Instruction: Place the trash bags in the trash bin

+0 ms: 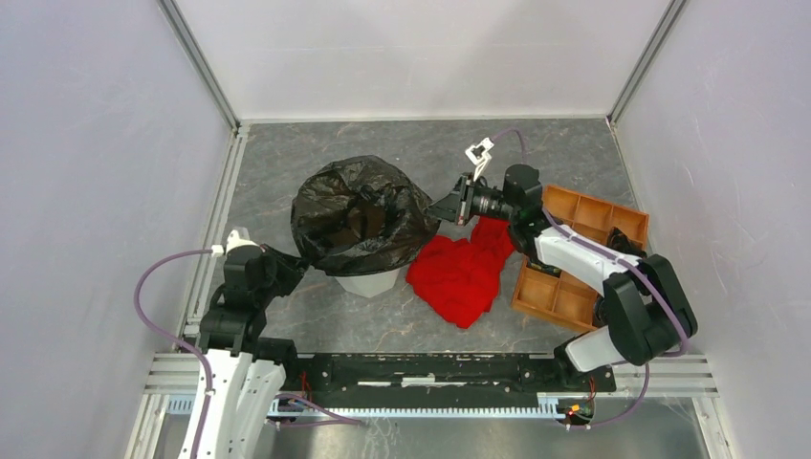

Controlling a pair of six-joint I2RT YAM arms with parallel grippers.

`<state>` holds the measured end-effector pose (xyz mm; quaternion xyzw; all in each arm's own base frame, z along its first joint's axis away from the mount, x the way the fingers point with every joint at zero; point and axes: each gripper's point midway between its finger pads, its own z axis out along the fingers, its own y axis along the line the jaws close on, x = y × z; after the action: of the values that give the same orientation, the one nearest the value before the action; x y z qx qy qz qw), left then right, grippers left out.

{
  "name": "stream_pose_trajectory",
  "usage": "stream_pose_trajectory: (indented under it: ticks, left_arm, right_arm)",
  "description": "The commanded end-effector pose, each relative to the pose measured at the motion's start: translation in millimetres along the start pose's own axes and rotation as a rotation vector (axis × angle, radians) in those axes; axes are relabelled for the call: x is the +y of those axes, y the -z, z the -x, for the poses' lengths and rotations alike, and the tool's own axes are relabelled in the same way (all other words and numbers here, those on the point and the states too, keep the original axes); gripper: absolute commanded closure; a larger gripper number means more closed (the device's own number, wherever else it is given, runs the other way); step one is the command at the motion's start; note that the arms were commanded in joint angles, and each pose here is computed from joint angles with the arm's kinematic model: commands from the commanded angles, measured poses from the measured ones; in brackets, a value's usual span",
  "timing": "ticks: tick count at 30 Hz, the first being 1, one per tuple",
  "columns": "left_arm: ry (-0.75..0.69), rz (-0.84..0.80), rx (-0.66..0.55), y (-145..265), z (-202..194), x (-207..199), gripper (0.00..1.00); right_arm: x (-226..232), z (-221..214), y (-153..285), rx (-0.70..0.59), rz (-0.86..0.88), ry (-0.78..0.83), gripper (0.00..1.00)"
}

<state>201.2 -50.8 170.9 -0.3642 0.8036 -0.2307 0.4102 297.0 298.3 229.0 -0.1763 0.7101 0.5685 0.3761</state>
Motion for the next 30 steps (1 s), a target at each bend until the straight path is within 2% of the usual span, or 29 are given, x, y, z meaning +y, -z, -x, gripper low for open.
stream_pose_trajectory:
  ticks: [1,5,11,16,20,27,30]
  left_arm:
    - [-0.001,-0.085,0.056,-15.3,-13.6,-9.4,0.88]
    - [0.020,-0.068,0.088,-26.6,-23.1,-1.6,0.98]
    - [0.062,0.016,0.170,-49.2,-46.6,23.4,0.98]
    - [0.054,0.055,0.187,-57.7,-50.3,31.4,0.98]
    - [0.036,0.079,0.152,-53.3,-40.6,31.5,0.98]
    - [0.055,0.093,0.119,-26.2,-26.9,21.7,0.98]
    - [0.007,0.079,0.058,2.2,-7.2,9.2,0.89]
  right_arm:
    - [-15.2,-23.0,-9.1,0.049,-0.037,0.013,0.90]
    - [-24.6,-28.9,-13.3,0.050,-0.066,0.023,0.90]
    - [-53.7,-49.0,-22.3,0.063,-0.113,0.022,0.89]
    - [-75.8,-62.0,-32.1,0.127,-0.139,0.035,0.88]
    - [-83.1,-54.6,-26.8,0.175,-0.220,0.114,0.74]
    - [-80.6,-27.2,5.2,0.218,-0.416,0.235,0.38]
    - [-80.4,-23.9,27.0,0.229,-0.506,0.274,0.25]
